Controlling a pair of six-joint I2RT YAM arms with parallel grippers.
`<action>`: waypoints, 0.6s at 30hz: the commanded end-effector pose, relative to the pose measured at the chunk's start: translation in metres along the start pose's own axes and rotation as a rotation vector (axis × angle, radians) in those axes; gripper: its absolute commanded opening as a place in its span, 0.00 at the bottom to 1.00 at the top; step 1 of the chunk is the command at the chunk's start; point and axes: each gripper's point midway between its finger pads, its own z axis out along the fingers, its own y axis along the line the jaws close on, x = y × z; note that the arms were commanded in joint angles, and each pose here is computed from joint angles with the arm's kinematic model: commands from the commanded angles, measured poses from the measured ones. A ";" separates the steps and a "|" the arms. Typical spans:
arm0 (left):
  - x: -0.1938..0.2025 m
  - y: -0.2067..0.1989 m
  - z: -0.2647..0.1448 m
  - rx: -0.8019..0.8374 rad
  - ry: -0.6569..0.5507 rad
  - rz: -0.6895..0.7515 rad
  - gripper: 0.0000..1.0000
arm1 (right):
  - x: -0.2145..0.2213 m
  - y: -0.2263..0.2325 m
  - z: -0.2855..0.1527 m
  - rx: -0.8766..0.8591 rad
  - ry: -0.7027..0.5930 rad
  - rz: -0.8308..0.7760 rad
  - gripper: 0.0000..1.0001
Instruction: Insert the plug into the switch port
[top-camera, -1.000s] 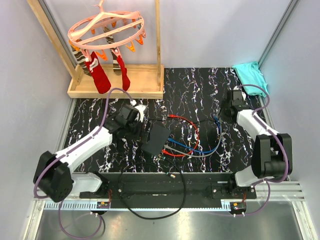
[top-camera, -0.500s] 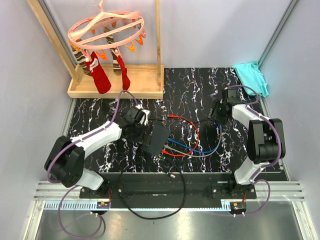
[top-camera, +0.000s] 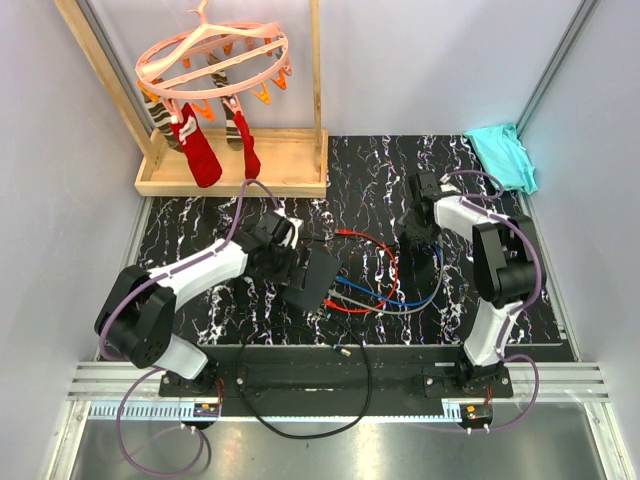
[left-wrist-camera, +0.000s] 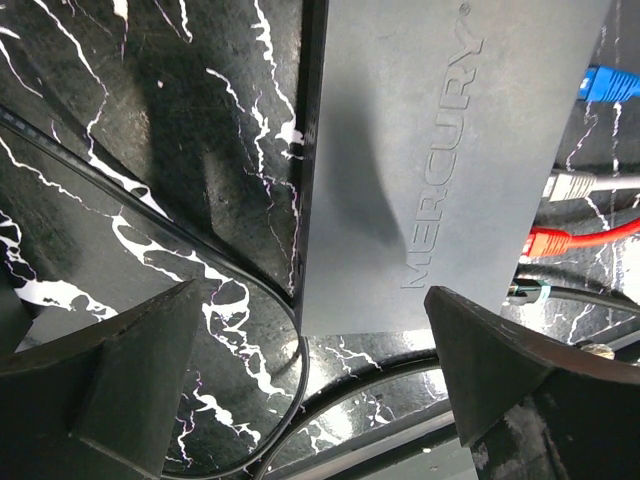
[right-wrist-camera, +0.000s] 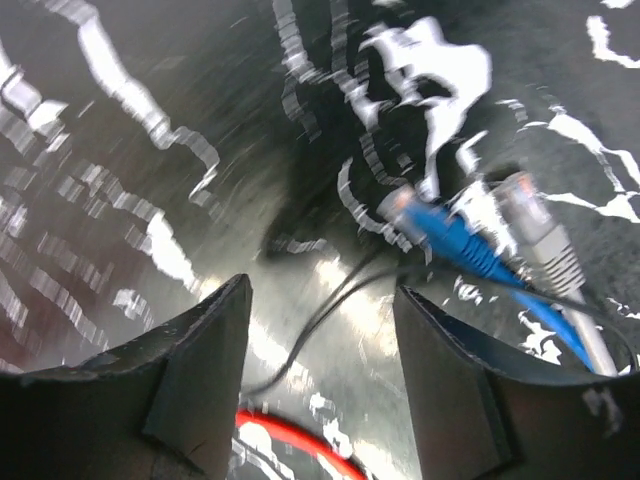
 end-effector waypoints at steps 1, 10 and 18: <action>-0.023 -0.013 -0.003 0.046 -0.057 -0.002 0.99 | -0.011 -0.020 0.008 0.186 -0.051 0.111 0.66; -0.017 -0.016 0.004 0.064 -0.019 -0.014 0.99 | 0.000 -0.025 0.022 0.325 0.036 0.113 0.39; -0.006 -0.024 0.016 0.102 0.049 -0.062 0.99 | -0.025 0.002 0.010 0.242 0.003 0.065 0.00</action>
